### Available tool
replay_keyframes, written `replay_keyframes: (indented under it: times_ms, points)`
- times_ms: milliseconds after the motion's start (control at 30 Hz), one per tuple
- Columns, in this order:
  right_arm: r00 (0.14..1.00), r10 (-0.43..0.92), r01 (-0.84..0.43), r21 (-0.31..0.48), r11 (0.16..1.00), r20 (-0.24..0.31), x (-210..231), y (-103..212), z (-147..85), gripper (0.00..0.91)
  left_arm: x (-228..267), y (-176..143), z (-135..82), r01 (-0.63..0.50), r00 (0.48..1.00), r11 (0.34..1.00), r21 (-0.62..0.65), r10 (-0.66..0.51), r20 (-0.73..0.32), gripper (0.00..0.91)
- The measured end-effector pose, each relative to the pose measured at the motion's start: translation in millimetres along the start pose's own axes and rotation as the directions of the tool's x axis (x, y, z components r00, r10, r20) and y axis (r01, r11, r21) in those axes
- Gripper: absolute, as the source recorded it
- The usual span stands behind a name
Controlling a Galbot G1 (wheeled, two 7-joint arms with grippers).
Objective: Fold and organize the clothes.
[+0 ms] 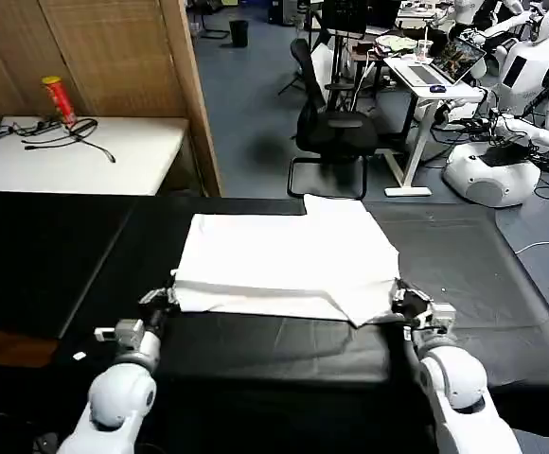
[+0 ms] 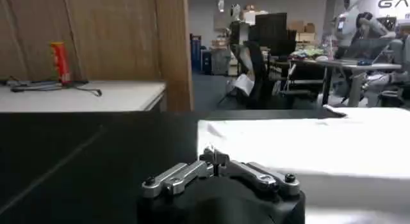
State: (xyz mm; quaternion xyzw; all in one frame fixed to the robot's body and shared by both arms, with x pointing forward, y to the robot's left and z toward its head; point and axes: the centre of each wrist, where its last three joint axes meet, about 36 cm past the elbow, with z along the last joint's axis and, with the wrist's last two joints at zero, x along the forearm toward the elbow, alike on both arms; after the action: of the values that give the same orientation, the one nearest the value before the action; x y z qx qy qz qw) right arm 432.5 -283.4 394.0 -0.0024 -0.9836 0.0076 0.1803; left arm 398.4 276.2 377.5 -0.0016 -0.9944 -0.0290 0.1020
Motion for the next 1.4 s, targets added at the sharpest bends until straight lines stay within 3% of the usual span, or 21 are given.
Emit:
replay_keyframes:
  times_ms: [200, 233, 267, 300, 500, 700, 967, 1133, 1233, 1267, 1300, 1333, 1367, 1400]
  points:
    - [0.999, -0.032, 0.032, 0.014, 0.999, 0.003, -14.0, -0.8, -4.5, 0.0, -6.6, -0.5, 0.3, -0.009, 1.0, 1.0, -0.012, 0.009, -0.005, 0.0]
    - [0.999, -0.036, 0.036, 0.016, 0.999, -0.006, -14.0, -1.7, -4.9, 0.068, -7.4, -0.6, 0.4, -0.01, 1.0, 1.0, -0.013, 0.01, -0.008, 0.0]
    - [0.999, -0.042, 0.042, 0.017, 0.999, -0.017, -13.7, -3.2, -5.1, 0.878, -7.8, -0.6, 0.2, -0.01, 1.0, 1.0, -0.014, 0.01, -0.013, 0.078]
    - [0.999, -0.048, 0.049, 0.016, 0.999, -0.022, -12.5, -4.7, -5.5, 0.878, -7.9, -0.7, 0.1, -0.01, 1.0, 1.0, -0.015, 0.01, -0.018, 0.878]
    - [0.994, -0.1, 0.101, 0.018, 0.995, -0.046, 15.1, -15.5, -17.0, 0.878, -3.6, 1.0, 0.3, -0.007, 0.999, 1.0, -0.024, 0.006, -0.034, 0.878]
    - [0.995, -0.085, 0.089, 0.082, 0.993, -0.046, 61.1, -23.9, -30.9, 0.878, 8.0, 8.1, -1.2, 0.004, 0.998, 0.999, -0.04, -0.006, -0.055, 0.878]
    - [0.995, -0.058, 0.066, 0.096, 0.993, -0.086, 100.6, -26.6, -11.4, 0.878, 35.7, 11.8, -1.1, -0.046, 0.988, 0.999, 0.021, 0.049, -0.147, 0.878]
    - [0.992, -0.055, 0.064, 0.08, 0.995, -0.111, 104.2, -27.5, 0.2, 0.702, 41.3, 11.4, 3.1, -0.06, 0.984, 0.998, 0.03, 0.065, -0.167, 0.878]
    - [0.991, -0.061, 0.069, 0.066, 0.995, -0.115, 100.4, -26.6, 6.0, 0.663, 41.0, 11.7, 6.2, -0.061, 0.982, 0.997, 0.037, 0.067, -0.176, 0.878]
    - [0.991, -0.062, 0.07, 0.062, 0.996, -0.116, 98.6, -26.4, 7.5, 0.585, 41.0, 12.1, 6.5, -0.062, 0.982, 0.997, 0.037, 0.067, -0.178, 0.868]
    - [0.991, -0.065, 0.072, 0.059, 0.996, -0.116, 97.5, -26.2, 8.2, 0.546, 41.0, 12.6, 6.9, -0.062, 0.982, 0.997, 0.036, 0.067, -0.179, 0.819]
    - [0.991, -0.066, 0.073, 0.058, 0.996, -0.117, 96.7, -26.3, 8.8, 0.449, 41.2, 13.3, 7.0, -0.062, 0.981, 0.997, 0.035, 0.067, -0.18, 0.722]
    - [0.991, -0.067, 0.074, 0.057, 0.996, -0.119, 95.9, -26.5, 9.8, 0.371, 41.5, 13.9, 7.1, -0.062, 0.981, 0.997, 0.036, 0.067, -0.181, 0.692]
    - [0.99, -0.069, 0.077, 0.056, 0.995, -0.12, 95.5, -26.5, 10.7, 0.224, 41.6, 14.6, 7.1, -0.061, 0.981, 0.997, 0.036, 0.067, -0.182, 0.458]
